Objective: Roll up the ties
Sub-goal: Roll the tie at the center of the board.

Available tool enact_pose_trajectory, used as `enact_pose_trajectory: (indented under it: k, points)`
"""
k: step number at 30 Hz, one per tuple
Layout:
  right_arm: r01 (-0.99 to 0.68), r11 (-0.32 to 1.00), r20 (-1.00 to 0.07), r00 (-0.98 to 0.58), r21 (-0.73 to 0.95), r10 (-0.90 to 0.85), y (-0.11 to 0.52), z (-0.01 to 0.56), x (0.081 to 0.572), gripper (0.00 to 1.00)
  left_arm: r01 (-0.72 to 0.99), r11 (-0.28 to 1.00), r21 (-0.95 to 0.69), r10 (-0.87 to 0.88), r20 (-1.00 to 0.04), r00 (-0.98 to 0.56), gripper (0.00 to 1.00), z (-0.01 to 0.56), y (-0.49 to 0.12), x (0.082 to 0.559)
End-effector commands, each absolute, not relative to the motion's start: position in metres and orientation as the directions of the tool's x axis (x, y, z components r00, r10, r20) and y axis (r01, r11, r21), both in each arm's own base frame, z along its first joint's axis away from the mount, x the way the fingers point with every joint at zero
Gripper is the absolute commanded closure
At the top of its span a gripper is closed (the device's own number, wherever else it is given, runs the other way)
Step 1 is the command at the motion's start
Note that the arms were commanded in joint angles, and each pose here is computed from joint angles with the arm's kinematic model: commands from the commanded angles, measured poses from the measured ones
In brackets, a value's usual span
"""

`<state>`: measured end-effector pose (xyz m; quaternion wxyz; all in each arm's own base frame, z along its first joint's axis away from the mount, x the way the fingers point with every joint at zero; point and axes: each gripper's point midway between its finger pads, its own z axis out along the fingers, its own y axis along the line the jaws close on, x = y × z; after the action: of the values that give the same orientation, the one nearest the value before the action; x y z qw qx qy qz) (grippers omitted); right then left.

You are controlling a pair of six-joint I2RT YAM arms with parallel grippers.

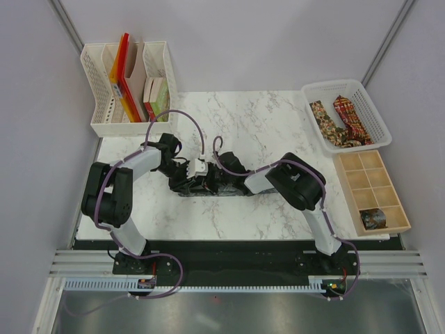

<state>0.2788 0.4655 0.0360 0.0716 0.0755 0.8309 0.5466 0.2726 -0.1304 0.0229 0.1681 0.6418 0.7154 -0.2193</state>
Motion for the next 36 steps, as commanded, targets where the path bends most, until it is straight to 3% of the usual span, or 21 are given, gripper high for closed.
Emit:
enact_pose_trajectory:
  k: [1, 5, 10, 18, 26, 30, 36]
  points:
    - [0.040, 0.364, -0.045, -0.974, 0.930, 0.222, 0.474, 0.036, 0.284, 0.78, 0.983, 0.064, -0.170, 0.858, -0.494, -0.141, 0.58, 0.008, -0.126, 0.253]
    - [0.068, 0.406, -0.029, -0.974, 0.911, 0.226, 0.469, 0.023, 0.282, 1.00, 0.985, 0.063, -0.160, 0.854, -0.501, -0.137, 0.51, 0.011, -0.125, 0.251]
    - [0.090, 0.485, -0.027, -0.973, 0.870, 0.228, 0.453, 0.000, 0.279, 1.00, 0.991, 0.063, -0.115, 0.829, -0.547, -0.116, 0.36, 0.026, -0.124, 0.256]
    - [0.092, 0.559, -0.035, -0.977, 0.824, 0.212, 0.439, -0.014, 0.277, 1.00, 0.998, 0.063, 0.012, 0.755, -0.654, -0.040, 0.28, 0.059, -0.111, 0.271]
    - [0.091, 0.609, -0.045, -0.978, 0.788, 0.205, 0.429, -0.026, 0.278, 1.00, 0.999, 0.048, 0.011, 0.758, -0.651, -0.029, 0.20, 0.045, -0.110, 0.275]
    - [0.089, 0.632, -0.047, -0.979, 0.770, 0.196, 0.422, -0.028, 0.276, 1.00, 0.998, 0.064, 0.026, 0.763, -0.646, -0.032, 0.19, 0.040, -0.113, 0.283]
    - [0.078, 0.651, -0.061, -0.980, 0.755, 0.188, 0.417, -0.032, 0.276, 1.00, 0.999, 0.049, 0.003, 0.770, -0.637, -0.036, 0.26, 0.034, -0.122, 0.277]
